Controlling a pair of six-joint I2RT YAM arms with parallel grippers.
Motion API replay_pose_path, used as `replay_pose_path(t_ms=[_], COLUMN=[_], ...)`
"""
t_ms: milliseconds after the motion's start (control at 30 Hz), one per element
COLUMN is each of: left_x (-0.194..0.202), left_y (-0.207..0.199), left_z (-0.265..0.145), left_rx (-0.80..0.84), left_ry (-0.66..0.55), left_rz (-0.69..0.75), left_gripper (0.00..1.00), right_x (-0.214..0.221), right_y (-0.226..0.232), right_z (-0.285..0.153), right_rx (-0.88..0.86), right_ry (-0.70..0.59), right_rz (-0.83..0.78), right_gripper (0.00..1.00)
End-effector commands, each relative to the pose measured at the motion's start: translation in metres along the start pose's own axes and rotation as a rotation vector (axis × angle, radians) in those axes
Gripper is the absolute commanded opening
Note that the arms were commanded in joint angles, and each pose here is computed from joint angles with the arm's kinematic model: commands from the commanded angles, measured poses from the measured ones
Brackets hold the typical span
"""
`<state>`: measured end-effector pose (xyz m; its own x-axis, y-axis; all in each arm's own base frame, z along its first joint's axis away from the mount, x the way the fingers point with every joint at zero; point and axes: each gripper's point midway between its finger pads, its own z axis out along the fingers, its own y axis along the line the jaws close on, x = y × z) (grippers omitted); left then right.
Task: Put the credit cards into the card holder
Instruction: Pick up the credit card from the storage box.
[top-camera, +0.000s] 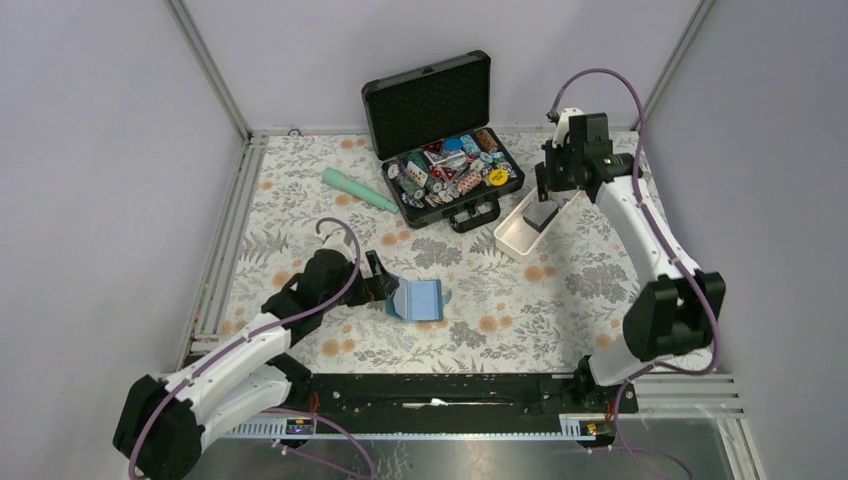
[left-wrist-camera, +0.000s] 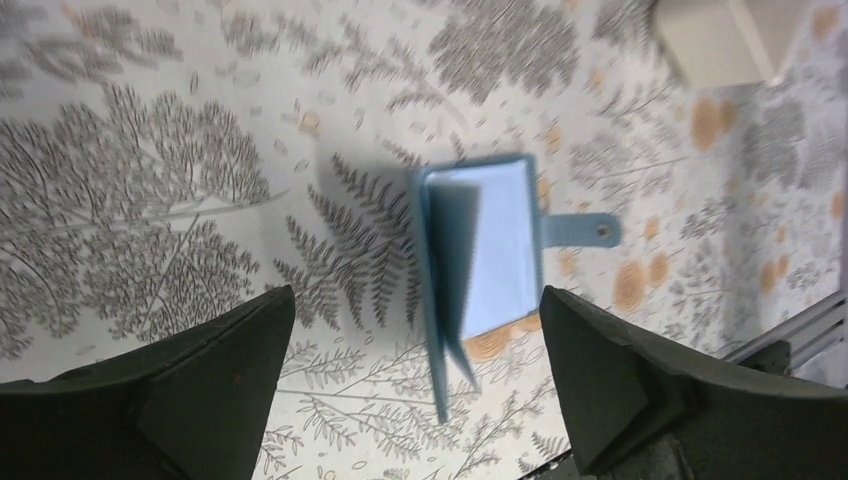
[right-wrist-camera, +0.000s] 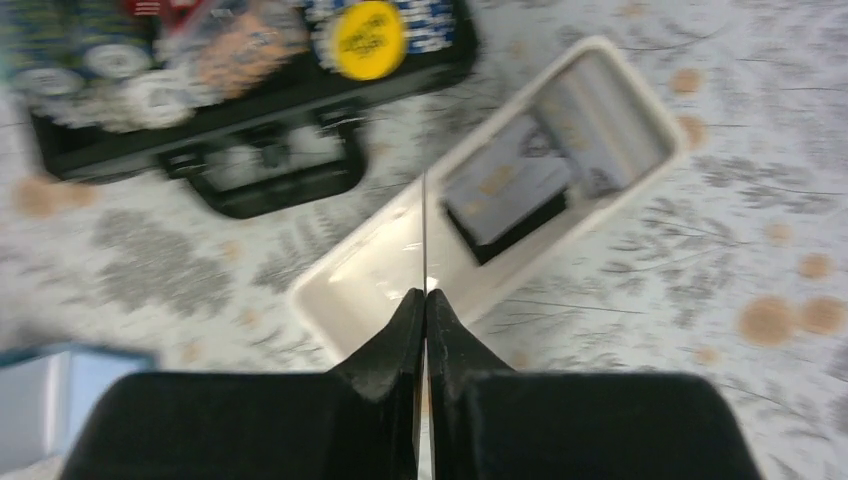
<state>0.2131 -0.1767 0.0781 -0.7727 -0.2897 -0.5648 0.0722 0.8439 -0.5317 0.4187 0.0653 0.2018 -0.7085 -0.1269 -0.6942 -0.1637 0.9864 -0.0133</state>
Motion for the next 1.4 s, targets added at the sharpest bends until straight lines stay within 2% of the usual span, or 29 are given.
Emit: replay_pose_path(t_ms=[0, 133, 200, 300, 400, 667, 833, 1000, 1100, 1133, 1200, 1367], left_x=[-0.063, -0.089, -0.097, -0.103, -0.107, -0.109, -0.106, -0.106, -0.107, -0.108, -0.109, -0.108], left_y=[-0.036, -0.087, -0.117, -0.161, -0.188, -0.208, -0.230, -0.236, -0.235, -0.237, -0.238, -0.242], left_z=[-0.030, -0.061, -0.078, -0.107, -0.126, -0.126, -0.145, -0.148, -0.144, -0.144, -0.143, -0.136], left_rx=[0.096, 0.315, 0.459, 0.706, 0.857, 0.947, 1.081, 1.103, 1.097, 1.104, 1.114, 1.116], left_ry=[-0.232, -0.322, -0.348, -0.369, -0.359, -0.317, -0.304, -0.306, -0.307, -0.310, -0.308, -0.284], left_rz=[0.055, 0.093, 0.101, 0.087, 0.072, 0.034, 0.063, 0.067, 0.051, 0.047, 0.035, 0.022], left_gripper=[0.99, 0.99, 0.99, 0.99, 0.99, 0.99, 0.99, 0.99, 0.89, 0.78, 0.66, 0.50], right_x=[-0.027, -0.021, -0.026, -0.020, -0.015, 0.000, 0.009, 0.014, 0.018, 0.019, 0.022, 0.029], right_y=[0.071, 0.122, 0.142, 0.163, 0.181, 0.220, 0.236, 0.245, 0.248, 0.249, 0.251, 0.254], right_z=[-0.054, -0.098, -0.126, -0.156, -0.177, -0.218, -0.216, -0.216, -0.219, -0.220, -0.219, -0.219], right_rx=[-0.375, -0.707, -0.881, -1.069, -1.188, -1.413, -1.453, -1.484, -1.502, -1.510, -1.516, -1.521], right_ry=[-0.207, -0.297, -0.382, -0.385, -0.362, -0.302, -0.245, -0.217, -0.204, -0.196, -0.181, -0.159], right_rz=[0.129, 0.202, 0.219, 0.260, 0.233, 0.138, 0.120, 0.099, 0.082, 0.075, 0.073, 0.061], right_gripper=[0.00, 0.00, 0.00, 0.00, 0.00, 0.00, 0.00, 0.00, 0.00, 0.00, 0.00, 0.00])
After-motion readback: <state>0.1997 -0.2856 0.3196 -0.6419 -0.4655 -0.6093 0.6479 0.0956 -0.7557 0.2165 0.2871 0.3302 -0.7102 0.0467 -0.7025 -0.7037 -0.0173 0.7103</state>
